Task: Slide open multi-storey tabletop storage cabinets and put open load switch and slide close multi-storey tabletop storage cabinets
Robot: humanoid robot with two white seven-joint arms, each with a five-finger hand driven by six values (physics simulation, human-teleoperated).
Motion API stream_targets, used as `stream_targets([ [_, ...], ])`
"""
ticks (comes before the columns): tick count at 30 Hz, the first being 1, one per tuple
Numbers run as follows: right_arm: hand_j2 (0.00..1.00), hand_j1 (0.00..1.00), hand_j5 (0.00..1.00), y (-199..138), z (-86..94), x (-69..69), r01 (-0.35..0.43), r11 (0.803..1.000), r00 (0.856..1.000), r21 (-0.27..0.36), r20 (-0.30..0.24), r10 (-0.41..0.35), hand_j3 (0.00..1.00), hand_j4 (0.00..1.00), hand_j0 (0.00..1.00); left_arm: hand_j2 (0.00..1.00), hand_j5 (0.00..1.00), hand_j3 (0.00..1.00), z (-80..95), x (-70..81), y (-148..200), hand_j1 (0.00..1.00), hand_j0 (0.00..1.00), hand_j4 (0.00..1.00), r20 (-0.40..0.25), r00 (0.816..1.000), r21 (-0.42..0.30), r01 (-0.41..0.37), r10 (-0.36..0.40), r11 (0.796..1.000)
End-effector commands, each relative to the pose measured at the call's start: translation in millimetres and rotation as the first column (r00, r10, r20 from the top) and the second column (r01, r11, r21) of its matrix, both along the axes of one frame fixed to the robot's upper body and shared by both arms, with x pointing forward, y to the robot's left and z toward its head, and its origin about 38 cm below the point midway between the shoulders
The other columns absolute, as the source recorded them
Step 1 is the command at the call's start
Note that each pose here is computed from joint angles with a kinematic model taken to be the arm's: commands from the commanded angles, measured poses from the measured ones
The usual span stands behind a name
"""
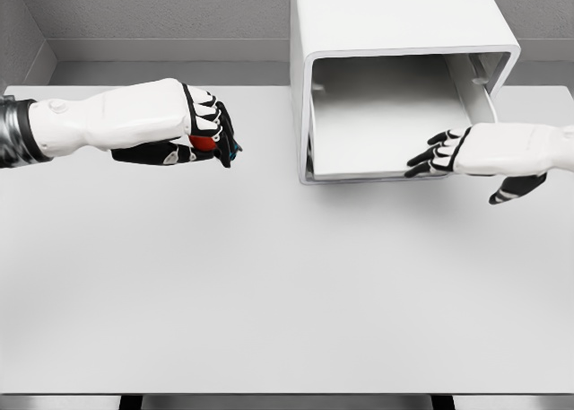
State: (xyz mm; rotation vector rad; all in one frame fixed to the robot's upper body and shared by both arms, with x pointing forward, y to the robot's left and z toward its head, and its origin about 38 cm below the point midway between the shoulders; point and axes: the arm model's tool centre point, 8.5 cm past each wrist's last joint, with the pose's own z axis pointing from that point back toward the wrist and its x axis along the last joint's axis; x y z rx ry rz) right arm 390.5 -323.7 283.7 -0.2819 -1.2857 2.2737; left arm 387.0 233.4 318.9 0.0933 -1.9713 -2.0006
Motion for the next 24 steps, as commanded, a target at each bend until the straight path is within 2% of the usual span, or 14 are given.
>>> stream_targets([
  [1, 1.0, 1.0, 1.0, -0.9, 0.4, -5.4, -0.019, 1.0, 1.0, 0.009, -0.014, 0.019, 1.0, 1.0, 1.0, 0.45, 0.45, 0.45, 0.4, 0.9, 0.4, 0.45, 0.45, 0.45, -0.006, 1.0, -0.007, -0.002, 0.002, 1.0],
  [6, 1.0, 1.0, 1.0, -15.8, -2.1, -11.2, 0.013, 1.0, 0.999, -0.015, -0.03, -0.014, 1.0, 1.0, 1.0, 0.45, 0.45, 0.45, 0.9, 0.9, 1.6, 0.45, 0.45, 0.45, -0.01, 1.0, -0.011, -0.003, 0.003, 1.0],
  [24, 1.0, 1.0, 1.0, -26.6, 6.5, -15.3, 0.037, 0.999, 0.999, -0.021, -0.016, -0.037, 1.0, 1.0, 1.0, 0.45, 0.45, 0.45, 2.6, -0.9, 3.6, 0.45, 0.45, 0.45, -0.027, 1.0, -0.031, 0.004, -0.005, 1.0],
])
